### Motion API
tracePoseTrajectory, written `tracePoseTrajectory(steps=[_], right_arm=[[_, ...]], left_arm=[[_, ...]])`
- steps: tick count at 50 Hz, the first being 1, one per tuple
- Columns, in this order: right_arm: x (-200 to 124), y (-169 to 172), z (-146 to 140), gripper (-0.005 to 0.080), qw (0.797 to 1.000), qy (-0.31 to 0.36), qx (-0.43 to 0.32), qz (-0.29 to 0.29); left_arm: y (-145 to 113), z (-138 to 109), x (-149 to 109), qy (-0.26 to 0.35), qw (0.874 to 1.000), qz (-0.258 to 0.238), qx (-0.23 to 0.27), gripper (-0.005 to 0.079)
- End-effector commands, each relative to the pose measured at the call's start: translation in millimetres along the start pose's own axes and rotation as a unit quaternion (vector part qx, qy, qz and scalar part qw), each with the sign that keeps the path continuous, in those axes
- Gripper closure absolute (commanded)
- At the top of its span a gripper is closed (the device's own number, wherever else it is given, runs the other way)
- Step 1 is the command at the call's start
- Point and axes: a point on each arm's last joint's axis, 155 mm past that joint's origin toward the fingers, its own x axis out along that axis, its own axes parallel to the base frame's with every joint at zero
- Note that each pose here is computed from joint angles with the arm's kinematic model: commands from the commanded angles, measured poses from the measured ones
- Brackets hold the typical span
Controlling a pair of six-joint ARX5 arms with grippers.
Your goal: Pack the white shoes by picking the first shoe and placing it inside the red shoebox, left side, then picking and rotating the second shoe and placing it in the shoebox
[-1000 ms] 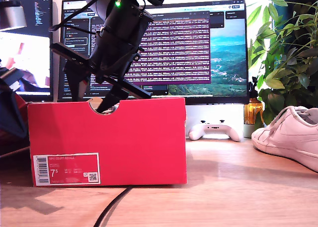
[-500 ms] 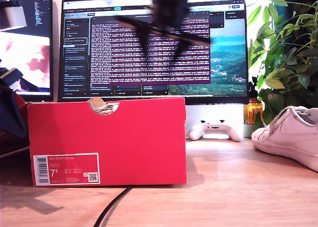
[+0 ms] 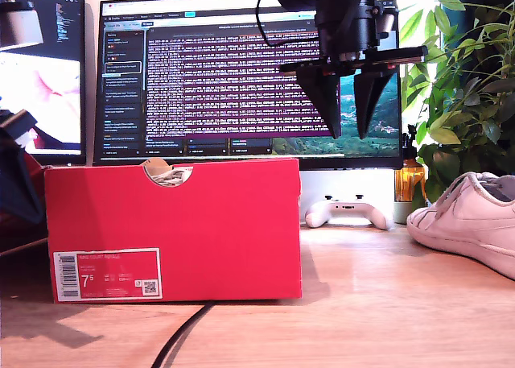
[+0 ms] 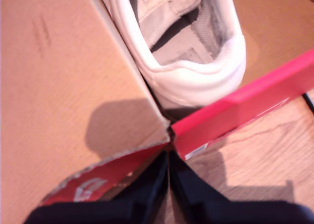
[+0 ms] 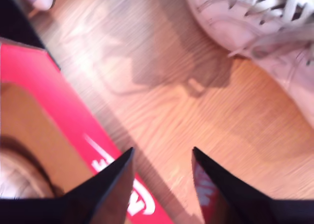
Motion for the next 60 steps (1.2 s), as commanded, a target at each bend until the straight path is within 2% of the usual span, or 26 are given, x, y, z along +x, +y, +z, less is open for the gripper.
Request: tracePoseTrajectory(steps=[1,9,22,36,48,60], right_arm=[[-6,-8,8,0.0330,1.000,-0.007,0.009,-0.001],[-9,-24,17,0.0318,0.999,-0.014,0.029,-0.009],[-12,-69,19,0.0318,0.995,-0.017,0.085,-0.041],[-5,-123,7,0.0319,0.988,-0.011,0.131,-0.087],[-1,-169,-10,0.0319,0.973,-0.007,0.195,-0.123],[7,-193,-25,0.0324,0.961,0.001,0.233,-0.150]], left_arm=[[-2,1,1,-0.002,1.000,-0.003,0.001,0.0761],[-2,1,1,-0.002,1.000,-0.003,0.001,0.0761],[-2,1,1,-0.002,1.000,-0.002,0.001,0.0761],[-2,1,1,-0.002,1.000,-0.003,0.001,0.0761],[-2,1,1,-0.002,1.000,-0.003,0.001,0.0761],[-2,1,1,-0.002,1.000,-0.003,0.001,0.0761]])
